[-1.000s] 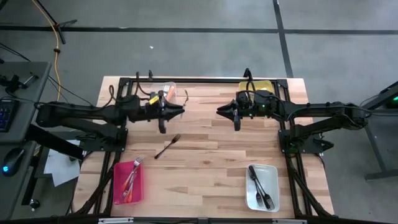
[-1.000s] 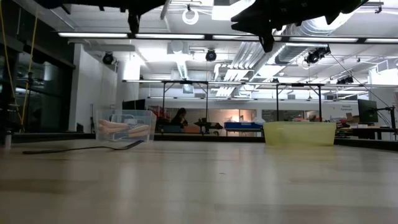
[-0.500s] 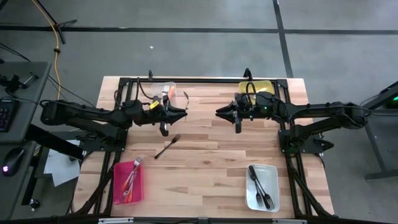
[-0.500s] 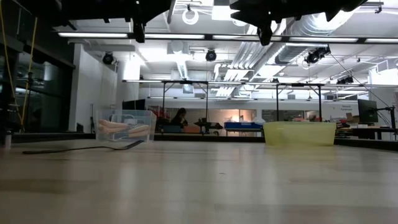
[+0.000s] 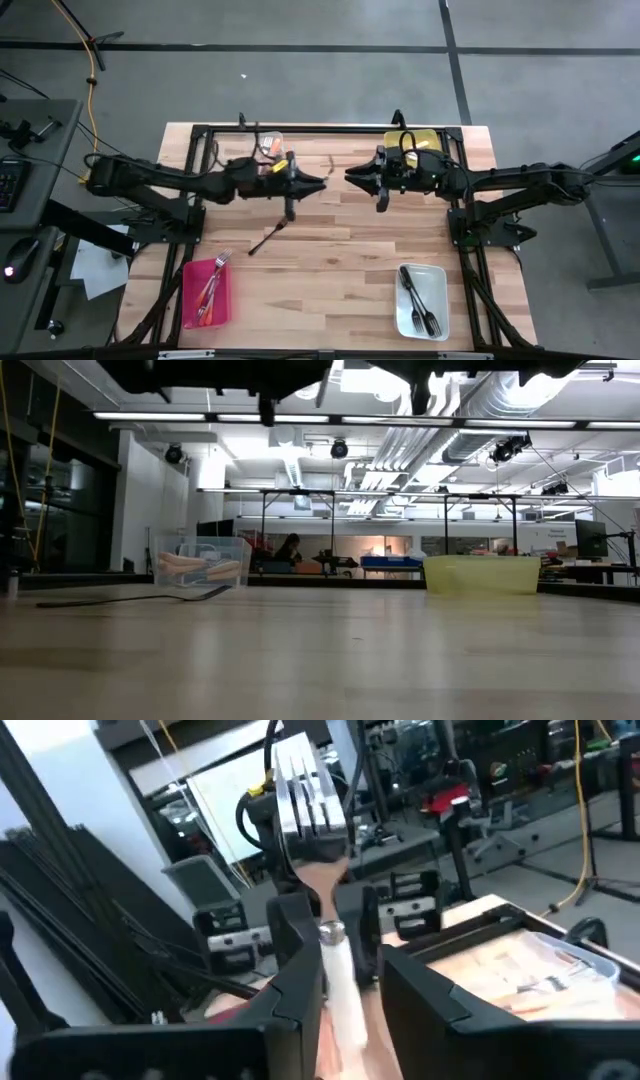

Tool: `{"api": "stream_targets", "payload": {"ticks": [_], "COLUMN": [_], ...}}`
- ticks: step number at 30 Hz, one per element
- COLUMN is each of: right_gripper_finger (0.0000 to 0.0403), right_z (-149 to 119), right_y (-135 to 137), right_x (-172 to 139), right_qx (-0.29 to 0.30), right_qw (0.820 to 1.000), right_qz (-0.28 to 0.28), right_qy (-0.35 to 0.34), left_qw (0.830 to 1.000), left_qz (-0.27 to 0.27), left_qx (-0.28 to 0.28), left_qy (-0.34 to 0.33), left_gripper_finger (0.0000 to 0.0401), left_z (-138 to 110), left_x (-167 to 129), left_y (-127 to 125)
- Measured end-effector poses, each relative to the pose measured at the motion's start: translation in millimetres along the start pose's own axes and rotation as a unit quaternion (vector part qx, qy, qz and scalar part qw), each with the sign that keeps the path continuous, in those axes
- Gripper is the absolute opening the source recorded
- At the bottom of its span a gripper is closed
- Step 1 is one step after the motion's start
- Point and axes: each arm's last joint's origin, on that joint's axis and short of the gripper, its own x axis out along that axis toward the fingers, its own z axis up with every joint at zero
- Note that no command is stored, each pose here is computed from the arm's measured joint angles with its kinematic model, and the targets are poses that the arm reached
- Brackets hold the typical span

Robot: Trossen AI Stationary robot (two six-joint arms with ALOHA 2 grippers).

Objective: Sort silverware by color (type)
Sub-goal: Put the white fork into the yellow bin

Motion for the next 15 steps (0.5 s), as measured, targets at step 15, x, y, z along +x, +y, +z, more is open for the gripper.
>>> {"api": "stream_targets", "payload": {"ticks": [15], "right_gripper_finger": [0.0222], "right_z": [-6.0], "right_y": [0.6], "right_x": [8.0], "right_qx": [0.021], "right_qw": [1.000], "right_qz": [0.006], "right_qy": [-0.006], "left_qw": [1.000], "left_qz": [-0.009], "left_qx": [-0.009], "left_qy": [-0.005], "left_gripper_finger": [0.0019], "left_z": [-1.3], "left_x": [26.3], "left_y": [-0.1]}}
